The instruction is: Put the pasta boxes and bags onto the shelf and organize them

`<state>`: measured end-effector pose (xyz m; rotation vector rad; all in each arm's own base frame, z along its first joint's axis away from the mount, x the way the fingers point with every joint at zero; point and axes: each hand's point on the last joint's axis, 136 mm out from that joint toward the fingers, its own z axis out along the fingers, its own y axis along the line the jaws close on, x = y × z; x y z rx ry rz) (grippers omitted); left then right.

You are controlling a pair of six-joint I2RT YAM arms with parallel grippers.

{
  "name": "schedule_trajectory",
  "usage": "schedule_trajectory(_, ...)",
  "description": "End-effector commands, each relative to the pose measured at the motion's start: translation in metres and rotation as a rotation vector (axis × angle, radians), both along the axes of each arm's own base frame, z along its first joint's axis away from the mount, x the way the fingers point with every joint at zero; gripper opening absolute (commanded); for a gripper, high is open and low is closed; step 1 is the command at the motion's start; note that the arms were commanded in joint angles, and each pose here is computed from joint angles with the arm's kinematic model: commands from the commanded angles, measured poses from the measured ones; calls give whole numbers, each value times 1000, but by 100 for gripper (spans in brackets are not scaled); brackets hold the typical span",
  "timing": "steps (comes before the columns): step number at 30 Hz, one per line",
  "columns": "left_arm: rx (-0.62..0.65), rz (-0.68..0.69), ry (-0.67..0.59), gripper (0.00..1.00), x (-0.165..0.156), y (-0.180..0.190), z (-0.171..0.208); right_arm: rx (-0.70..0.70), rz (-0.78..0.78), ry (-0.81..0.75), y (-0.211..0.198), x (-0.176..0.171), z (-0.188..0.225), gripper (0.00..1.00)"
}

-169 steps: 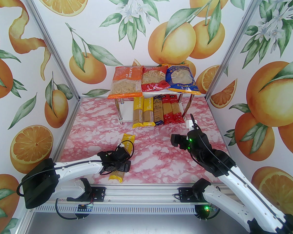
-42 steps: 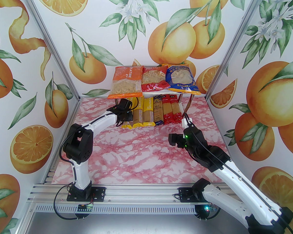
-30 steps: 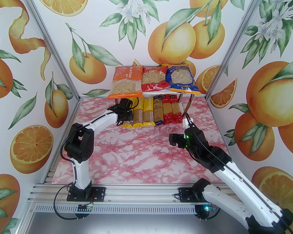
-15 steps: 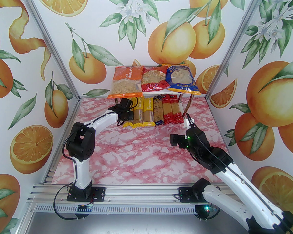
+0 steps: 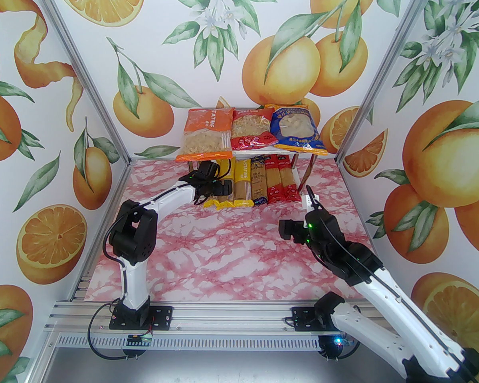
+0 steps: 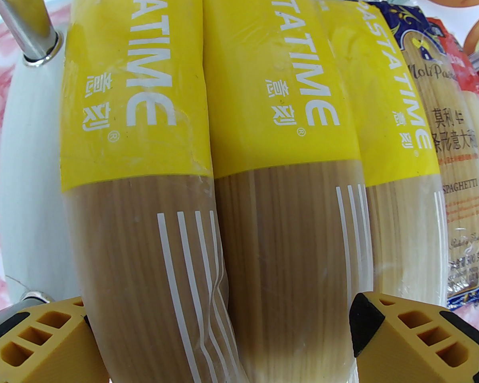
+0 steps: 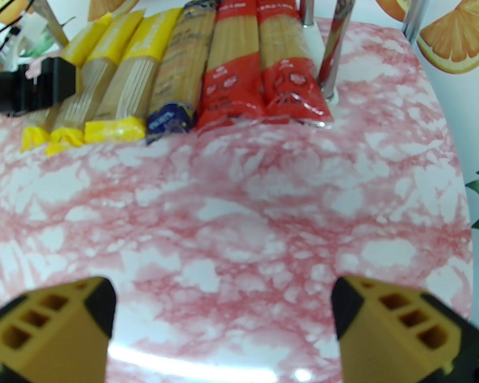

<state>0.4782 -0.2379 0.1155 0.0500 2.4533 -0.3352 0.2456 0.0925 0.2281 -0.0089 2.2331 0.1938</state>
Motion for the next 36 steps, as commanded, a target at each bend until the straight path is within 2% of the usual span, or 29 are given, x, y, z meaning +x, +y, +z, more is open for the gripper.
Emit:
schedule_trajectory(1, 99, 104, -134, 100, 11, 37, 39, -11, -13, 10, -4, -1, -5, 94)
schedule_trajectory(8, 218, 87, -247, 100, 3, 38, 79, 0, -12, 12, -1, 2, -4, 94)
schedule_trajectory(13, 239, 48, -246, 100, -5, 32, 83, 8, -11, 14, 0, 2, -5, 94)
schedule_trajectory(22, 121, -118, -190, 100, -29, -16, 62, 22, -8, 16, 3, 3, -5, 93)
schedule_trajectory(26, 59, -166, -182, 100, -37, -34, 60, 29, 0, 17, 4, 2, -4, 82)
schedule_trajectory(28, 46, -173, -175, 100, -40, -38, 57, 31, 1, 17, 4, 1, -4, 78)
schedule_trajectory(36, 47, -182, -147, 100, -47, -37, 45, 30, -10, 10, 1, 0, -2, 78)
